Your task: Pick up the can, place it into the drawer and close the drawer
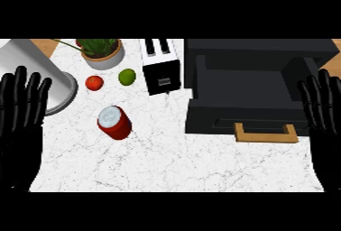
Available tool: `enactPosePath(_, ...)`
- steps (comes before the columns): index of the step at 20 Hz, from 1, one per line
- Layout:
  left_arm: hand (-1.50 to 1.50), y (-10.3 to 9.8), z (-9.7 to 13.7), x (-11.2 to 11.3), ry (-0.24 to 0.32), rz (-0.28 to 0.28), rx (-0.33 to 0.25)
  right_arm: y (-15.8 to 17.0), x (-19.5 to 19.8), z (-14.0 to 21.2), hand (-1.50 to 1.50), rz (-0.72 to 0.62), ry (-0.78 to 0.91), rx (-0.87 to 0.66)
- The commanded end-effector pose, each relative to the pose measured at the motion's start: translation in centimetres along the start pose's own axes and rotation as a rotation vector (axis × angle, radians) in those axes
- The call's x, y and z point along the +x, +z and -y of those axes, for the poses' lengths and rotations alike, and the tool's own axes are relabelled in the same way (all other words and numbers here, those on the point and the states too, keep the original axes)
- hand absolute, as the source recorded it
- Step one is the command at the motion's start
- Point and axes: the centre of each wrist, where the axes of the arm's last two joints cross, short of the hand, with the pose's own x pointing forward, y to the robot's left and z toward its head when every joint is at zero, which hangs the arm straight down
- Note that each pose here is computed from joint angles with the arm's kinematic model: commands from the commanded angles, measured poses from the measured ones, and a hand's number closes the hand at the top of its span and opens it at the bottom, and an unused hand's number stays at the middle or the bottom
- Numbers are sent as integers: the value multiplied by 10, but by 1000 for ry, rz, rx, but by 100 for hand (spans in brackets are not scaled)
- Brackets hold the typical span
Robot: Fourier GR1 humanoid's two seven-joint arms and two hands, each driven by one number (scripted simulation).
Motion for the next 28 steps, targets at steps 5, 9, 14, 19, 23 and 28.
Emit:
enactPosePath(5,-150,-13,51,-10,61,52,-144,-1,2,4,-150,52,8,-24)
enactPosePath(9,-150,-6,30,-29,-26,-365,-65,21,-24,11,-150,-311,-3,-99)
enactPosePath(14,-150,-8,56,-7,-37,-392,-67,42,-9,9,-150,-322,9,-99)
enactPosePath(19,-150,0,41,0,-28,-388,-58,37,-12,30,-150,-334,20,-102)
enactPosePath(23,-150,-11,51,-11,-5,-409,-6,52,-21,12,-150,-313,21,-118)
enactPosePath(28,-150,-8,31,-9,-26,-433,23,52,-16,48,-150,-321,22,-118)
